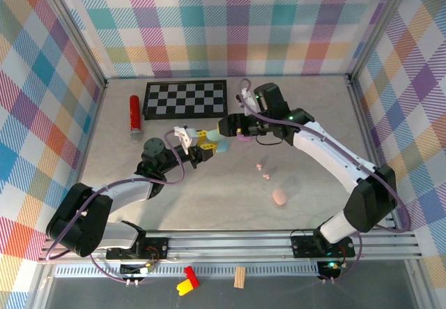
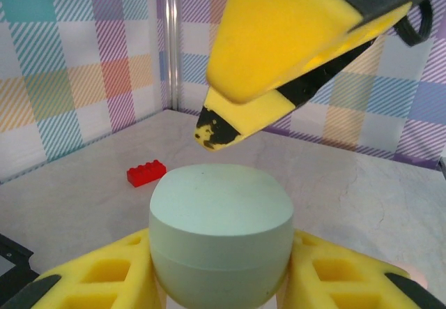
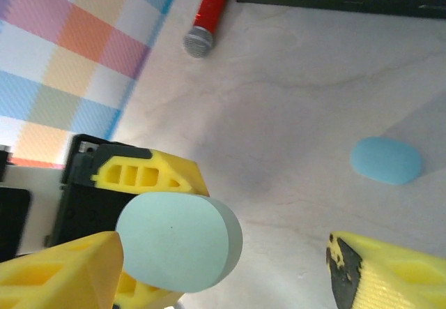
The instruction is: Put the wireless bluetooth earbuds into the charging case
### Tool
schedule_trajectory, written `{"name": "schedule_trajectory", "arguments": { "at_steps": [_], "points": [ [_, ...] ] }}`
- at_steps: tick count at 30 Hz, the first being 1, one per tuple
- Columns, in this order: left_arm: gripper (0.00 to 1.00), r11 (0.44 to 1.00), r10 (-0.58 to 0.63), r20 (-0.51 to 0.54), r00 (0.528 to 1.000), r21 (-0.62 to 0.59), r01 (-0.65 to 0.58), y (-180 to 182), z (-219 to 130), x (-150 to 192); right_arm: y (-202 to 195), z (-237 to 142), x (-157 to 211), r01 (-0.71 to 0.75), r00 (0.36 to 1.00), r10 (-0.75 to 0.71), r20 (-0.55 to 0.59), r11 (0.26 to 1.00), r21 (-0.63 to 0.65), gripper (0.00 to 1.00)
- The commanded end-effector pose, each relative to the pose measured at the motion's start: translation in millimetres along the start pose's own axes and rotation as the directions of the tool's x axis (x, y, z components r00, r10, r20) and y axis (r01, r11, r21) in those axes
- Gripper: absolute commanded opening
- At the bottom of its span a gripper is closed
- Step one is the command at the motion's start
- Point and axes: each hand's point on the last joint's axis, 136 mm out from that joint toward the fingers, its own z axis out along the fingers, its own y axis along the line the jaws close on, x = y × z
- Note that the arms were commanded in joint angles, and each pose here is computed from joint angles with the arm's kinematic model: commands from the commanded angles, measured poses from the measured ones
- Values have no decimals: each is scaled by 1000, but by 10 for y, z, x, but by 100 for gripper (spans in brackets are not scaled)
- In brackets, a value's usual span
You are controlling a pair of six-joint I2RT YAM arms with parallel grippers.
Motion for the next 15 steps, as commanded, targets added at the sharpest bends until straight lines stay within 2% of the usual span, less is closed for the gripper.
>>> {"name": "schedule_trajectory", "arguments": {
  "at_steps": [1, 7, 15],
  "points": [
    [38, 999, 37, 110, 993, 21, -40, -61, -6, -327, 341, -137, -68, -111, 994, 111, -13, 964, -243, 78],
    [38, 999, 40, 159, 987, 20, -43, -58, -5, -474, 482, -108, 65, -234, 971, 192, -141, 879, -415, 71],
    [38, 998, 30, 187, 982, 55, -41, -102, 16, -588, 540, -69, 119, -309, 950, 232, -211, 807, -503, 67]
  ]
}}
